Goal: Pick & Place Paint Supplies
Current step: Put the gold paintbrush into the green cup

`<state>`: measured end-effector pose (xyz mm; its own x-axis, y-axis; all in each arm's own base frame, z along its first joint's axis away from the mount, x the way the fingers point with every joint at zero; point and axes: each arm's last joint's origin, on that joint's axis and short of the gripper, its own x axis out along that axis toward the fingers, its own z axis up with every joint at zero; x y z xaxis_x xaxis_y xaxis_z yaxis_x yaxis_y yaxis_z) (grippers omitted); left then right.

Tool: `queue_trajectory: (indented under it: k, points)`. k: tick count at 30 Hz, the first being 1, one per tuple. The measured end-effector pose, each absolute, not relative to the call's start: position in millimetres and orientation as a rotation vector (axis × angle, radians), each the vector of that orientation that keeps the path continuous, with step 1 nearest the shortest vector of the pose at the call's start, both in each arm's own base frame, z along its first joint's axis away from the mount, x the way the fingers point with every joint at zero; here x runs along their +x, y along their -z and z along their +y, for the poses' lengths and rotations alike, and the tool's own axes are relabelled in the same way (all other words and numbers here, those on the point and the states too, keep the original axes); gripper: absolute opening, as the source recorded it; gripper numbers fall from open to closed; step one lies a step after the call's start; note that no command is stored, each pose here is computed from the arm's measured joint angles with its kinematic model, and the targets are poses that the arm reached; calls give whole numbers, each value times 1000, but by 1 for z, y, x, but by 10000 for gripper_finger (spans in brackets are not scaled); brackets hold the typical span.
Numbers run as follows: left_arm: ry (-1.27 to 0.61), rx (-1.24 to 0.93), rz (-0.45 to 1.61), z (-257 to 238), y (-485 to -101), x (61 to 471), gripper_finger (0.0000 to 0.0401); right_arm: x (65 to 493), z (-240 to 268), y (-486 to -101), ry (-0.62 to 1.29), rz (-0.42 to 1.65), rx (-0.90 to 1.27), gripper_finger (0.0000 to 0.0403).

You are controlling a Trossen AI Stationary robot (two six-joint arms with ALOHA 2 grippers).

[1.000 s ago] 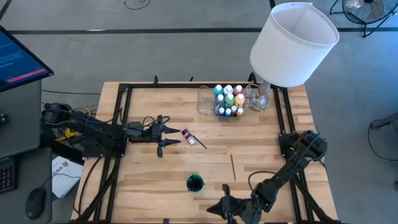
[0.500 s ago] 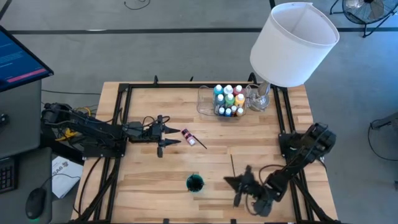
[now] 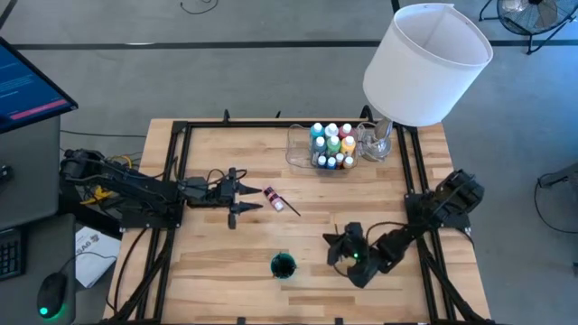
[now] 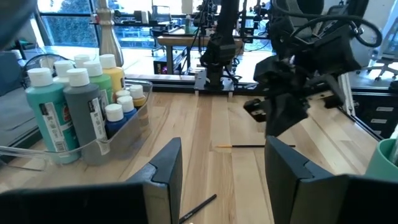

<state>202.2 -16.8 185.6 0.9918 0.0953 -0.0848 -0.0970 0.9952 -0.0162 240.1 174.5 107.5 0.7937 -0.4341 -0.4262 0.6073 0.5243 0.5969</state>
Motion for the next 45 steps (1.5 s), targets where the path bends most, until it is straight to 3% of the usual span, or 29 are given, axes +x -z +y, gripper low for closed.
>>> queue_trajectory:
  k: [10, 18, 22, 27, 32, 38, 45]
  points:
    - [-95, -17, 85, -17, -186, 202, 121, 240, 159, -132, 1008, 475, 762, 0]
    - [-96, -17, 87, -17, -185, 202, 121, 258, 160, -152, 1008, 504, 749, 0]
    - [-96, -18, 91, -17, -185, 202, 121, 267, 161, -138, 1011, 480, 769, 0]
    - [-96, -16, 102, -17, -184, 202, 121, 275, 170, -120, 1129, 498, 699, 0]
    - [-96, -9, 104, -17, -184, 202, 121, 280, 180, -127, 1286, 606, 587, 0]
    - [-97, 12, 102, -17, -184, 202, 121, 292, 186, -134, 1251, 664, 563, 0]
    - [-97, 6, 102, -16, -184, 202, 121, 292, 183, -134, 1268, 574, 574, 34]
